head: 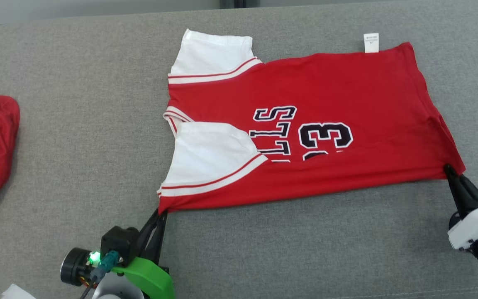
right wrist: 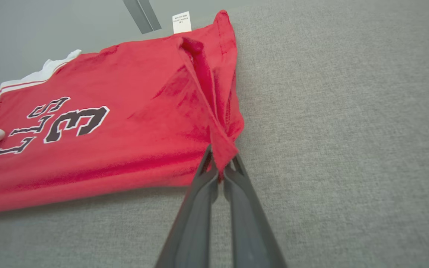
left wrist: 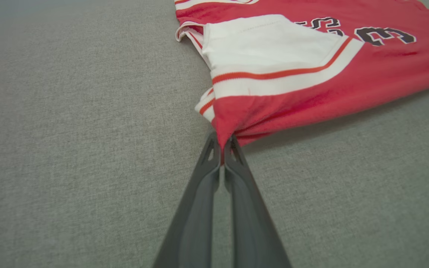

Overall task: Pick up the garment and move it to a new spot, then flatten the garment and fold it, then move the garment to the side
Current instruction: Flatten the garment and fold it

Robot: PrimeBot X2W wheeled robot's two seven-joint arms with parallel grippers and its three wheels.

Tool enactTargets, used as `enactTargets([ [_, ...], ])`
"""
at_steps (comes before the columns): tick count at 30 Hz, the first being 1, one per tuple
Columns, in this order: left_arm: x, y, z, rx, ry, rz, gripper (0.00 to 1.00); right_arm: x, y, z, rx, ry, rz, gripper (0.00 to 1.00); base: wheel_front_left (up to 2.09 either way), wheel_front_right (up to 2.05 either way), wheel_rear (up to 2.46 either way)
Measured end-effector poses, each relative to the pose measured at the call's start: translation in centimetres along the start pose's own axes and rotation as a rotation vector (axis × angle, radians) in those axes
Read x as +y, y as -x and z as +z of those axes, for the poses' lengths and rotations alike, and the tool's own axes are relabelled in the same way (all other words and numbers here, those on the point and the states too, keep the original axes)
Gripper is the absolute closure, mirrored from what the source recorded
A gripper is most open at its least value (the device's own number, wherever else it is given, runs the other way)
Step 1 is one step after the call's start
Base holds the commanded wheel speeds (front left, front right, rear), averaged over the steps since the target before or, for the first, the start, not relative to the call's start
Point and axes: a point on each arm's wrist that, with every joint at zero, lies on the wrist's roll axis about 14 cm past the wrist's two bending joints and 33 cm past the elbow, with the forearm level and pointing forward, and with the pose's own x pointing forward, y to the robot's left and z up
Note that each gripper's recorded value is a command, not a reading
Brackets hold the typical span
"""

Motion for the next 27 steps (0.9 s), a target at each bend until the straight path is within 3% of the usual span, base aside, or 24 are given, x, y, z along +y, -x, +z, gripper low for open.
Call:
enactTargets([
  [13, -2.7, 3.3, -2.1, 0.085, 0.044, -0.037, 1.00, -0.7, 3.6, -2.6, 0.076, 0.017, -0.006, 0.97, 0.00, 0.00, 0.00],
  [15, -2.7, 3.4, -2.3, 0.090, 0.047, -0.037, 1.00, -0.7, 3.7, -2.6, 0.077, 0.020, -0.007, 0.67, 0.00, 0.00, 0.00],
  [16, -2.8, 3.4, -2.4, 0.094, 0.048, -0.036, 1.00, -0.8, 3.7, -2.6, 0.080, 0.024, -0.009, 0.47, 0.00, 0.00, 0.00],
  [17, -2.7, 3.5, -2.5, 0.096, 0.051, -0.033, 1.00, -0.9, 3.8, -2.7, 0.082, 0.029, -0.009, 0.00, 0.00, 0.00, 0.00],
  [18, -2.7, 3.5, -2.5, 0.098, 0.057, -0.030, 0.88, -0.9, 3.8, -2.7, 0.084, 0.031, -0.011, 0.00, 0.00, 0.00, 0.00],
  [20, -2.7, 3.5, -2.6, 0.103, 0.058, -0.027, 0.35, -1.2, 3.8, -2.5, 0.077, 0.041, -0.016, 0.00, 0.00, 0.00, 0.00],
  [21, -2.7, 3.5, -2.6, 0.102, 0.060, -0.023, 0.00, -1.2, 3.8, -2.2, 0.071, 0.045, -0.017, 0.00, 0.00, 0.00, 0.00],
  [27, -1.9, 3.3, -0.9, 0.044, 0.061, 0.008, 0.00, -1.2, 3.9, -0.1, 0.015, 0.118, 0.000, 0.00, 0.00, 0.00, 0.00],
])
